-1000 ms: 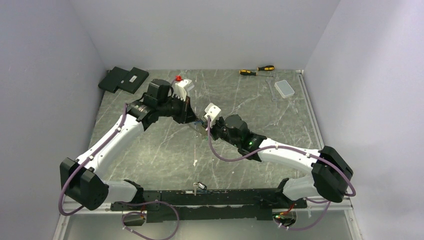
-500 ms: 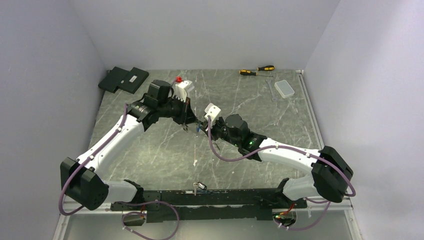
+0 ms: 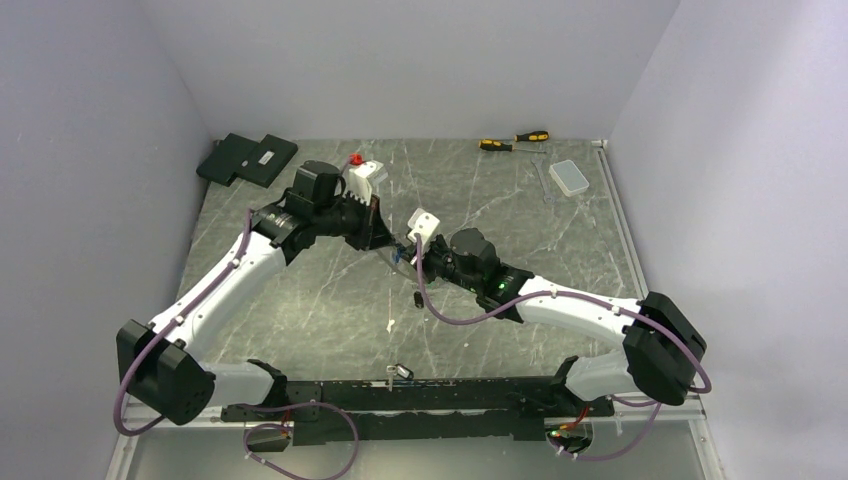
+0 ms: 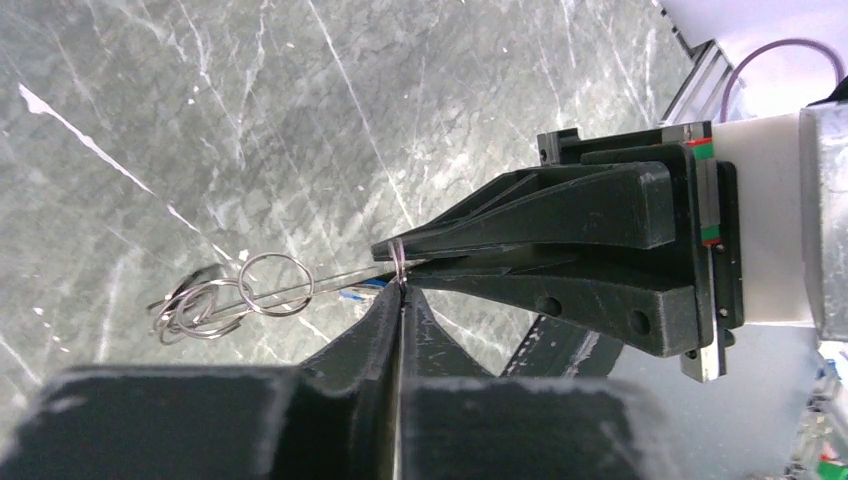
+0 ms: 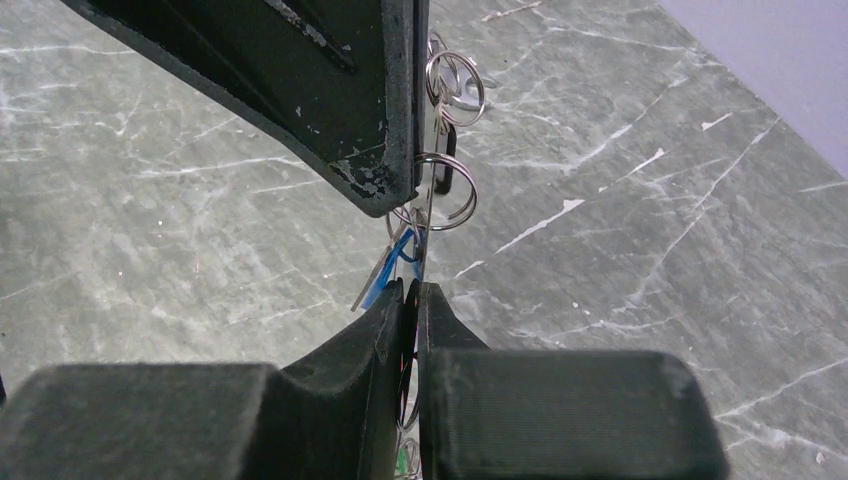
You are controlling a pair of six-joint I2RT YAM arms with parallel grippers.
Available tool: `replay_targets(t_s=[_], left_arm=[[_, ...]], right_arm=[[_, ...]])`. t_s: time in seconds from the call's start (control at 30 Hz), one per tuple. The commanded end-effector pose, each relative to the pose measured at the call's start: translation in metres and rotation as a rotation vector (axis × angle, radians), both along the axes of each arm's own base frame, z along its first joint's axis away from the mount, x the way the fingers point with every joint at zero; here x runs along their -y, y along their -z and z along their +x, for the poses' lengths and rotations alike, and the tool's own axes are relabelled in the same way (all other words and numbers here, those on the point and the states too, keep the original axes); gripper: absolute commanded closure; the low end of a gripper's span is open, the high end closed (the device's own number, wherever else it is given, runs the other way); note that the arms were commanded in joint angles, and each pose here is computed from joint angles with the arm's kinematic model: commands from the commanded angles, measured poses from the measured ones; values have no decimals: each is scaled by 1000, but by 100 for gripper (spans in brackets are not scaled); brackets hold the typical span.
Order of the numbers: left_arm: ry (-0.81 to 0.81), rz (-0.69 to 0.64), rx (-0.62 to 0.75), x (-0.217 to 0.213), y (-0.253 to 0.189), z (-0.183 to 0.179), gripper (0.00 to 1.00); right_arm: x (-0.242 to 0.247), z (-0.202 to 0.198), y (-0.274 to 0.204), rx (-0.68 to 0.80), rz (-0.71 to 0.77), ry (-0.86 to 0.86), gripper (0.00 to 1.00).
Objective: Put the keys on the keyring
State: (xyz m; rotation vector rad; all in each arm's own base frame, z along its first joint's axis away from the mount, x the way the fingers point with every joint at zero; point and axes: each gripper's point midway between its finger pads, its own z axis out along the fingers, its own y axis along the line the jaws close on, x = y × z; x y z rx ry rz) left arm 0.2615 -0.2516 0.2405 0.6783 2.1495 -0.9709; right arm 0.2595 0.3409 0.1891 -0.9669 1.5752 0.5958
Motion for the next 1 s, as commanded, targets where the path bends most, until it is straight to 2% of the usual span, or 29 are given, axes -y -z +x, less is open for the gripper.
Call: replay_targets(t_s=[0.0,0.03,0.07,0.13,0.17,0.4,0.53,0.63,0.77,0.97], left_arm=[[20,-27,87,-1,-19,-1,81],[14,-14,90,-3,-18,-1,69],[4,5,98,-6,-16,1,47],[-35,58,136,-17,-15,5,12],[-77,92,164,-25,-14,10,2],[-407,180,442,-85,-35,39,0],[-508,165,558,-106,-28,38,1],[-548,196,580,-118,-26,36,0],[-578,286,596,-134,-28,36,1],[-575,287,601,-136,-29,33,1]], right_arm=[[-2,2,-23,43,40,-10,100],[-1,2,-24,48,40,-9,100],[0,2,-25,52,39,-5,100],[4,5,-28,57,34,18,100],[6,7,-28,62,23,37,100],[18,20,-34,101,-54,108,100],[11,22,-31,64,-62,98,100],[0,23,-25,9,-46,83,100],[-1,45,-25,-52,-22,160,100],[55,96,-45,-122,122,369,100]])
